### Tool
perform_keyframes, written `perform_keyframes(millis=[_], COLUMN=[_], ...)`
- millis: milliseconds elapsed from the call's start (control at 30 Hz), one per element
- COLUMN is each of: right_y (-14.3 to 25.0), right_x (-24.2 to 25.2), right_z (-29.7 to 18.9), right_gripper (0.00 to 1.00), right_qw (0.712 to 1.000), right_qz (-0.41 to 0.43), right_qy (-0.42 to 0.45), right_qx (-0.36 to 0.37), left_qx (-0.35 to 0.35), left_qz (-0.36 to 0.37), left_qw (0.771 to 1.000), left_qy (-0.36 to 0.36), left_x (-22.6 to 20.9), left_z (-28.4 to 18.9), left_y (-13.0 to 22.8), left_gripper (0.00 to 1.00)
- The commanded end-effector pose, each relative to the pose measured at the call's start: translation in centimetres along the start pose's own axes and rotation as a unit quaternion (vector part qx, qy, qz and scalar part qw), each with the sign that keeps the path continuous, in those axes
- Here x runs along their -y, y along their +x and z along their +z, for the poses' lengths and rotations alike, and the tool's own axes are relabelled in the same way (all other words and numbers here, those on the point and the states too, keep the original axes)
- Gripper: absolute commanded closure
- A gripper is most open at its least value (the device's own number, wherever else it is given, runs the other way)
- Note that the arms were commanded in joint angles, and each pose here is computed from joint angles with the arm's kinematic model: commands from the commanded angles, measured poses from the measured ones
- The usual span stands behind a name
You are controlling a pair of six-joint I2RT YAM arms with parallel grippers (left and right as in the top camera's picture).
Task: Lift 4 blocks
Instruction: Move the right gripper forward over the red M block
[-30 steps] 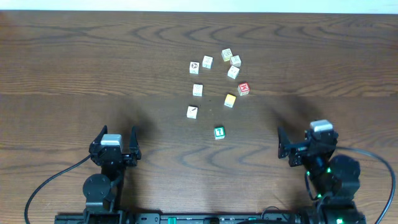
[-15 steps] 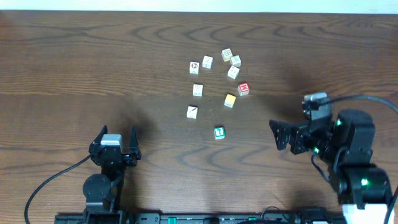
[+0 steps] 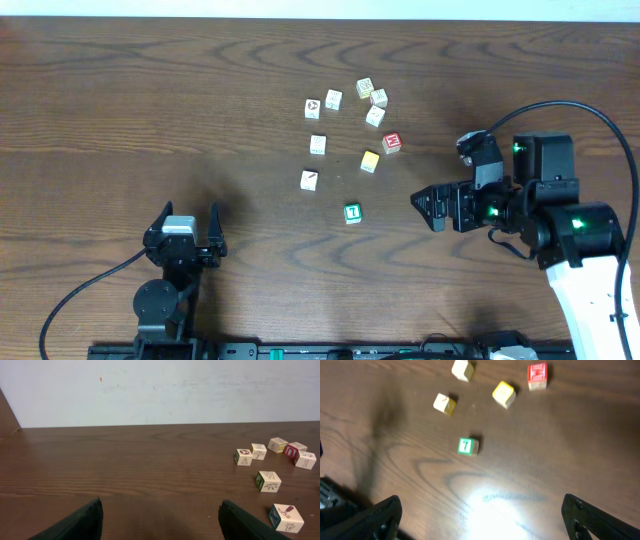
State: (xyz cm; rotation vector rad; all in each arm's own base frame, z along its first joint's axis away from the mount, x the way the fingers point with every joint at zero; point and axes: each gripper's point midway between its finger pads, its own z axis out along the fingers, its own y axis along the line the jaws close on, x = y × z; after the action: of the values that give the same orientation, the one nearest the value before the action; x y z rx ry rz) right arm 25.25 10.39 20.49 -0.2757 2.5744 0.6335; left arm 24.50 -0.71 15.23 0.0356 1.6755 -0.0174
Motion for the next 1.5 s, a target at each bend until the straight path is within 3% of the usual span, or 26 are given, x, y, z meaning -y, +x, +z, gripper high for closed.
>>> perform_keyframes(millis=[0,333,767,1033,1467], right_y=[-0.2,-1.0,-3.7,-4.1,-7.6], right_x=[-0.4,2.4,5.3,6.0,6.6], right_z=[0.2,2.7,10.6,14.7,16.3], right_gripper=[0.01,0.01,0.01,0.06,0.10], right_qw=[1.000,0.998,0.995,0.992,0.980], right_qz=[0.000,-0.001,-0.036,-0.072,-0.119], right_qy=[-0.009,0.051,0.088,0.090,0.161], right_qx=[-0.007,-0.026,-0.042,-0.051,-0.001], left_qx=[-0.024,-0.024,-0.024,-0.024,-0.024], left_qz=[-0.003,-0.003,-0.003,-0.003,-0.003], left_qw=[1.000,1.000,1.000,1.000,1.000], left_qy=[-0.003,-0.003,-0.003,-0.003,-0.003], left_x=[-0.2,-0.2,-0.1,-0.2,-0.2], left_z=[0.1,0.1,0.1,0.1,0.1], left_y=[1.5,1.5,1.5,1.5,1.5], left_gripper=[0.26,0.26,0.26,0.26,0.26])
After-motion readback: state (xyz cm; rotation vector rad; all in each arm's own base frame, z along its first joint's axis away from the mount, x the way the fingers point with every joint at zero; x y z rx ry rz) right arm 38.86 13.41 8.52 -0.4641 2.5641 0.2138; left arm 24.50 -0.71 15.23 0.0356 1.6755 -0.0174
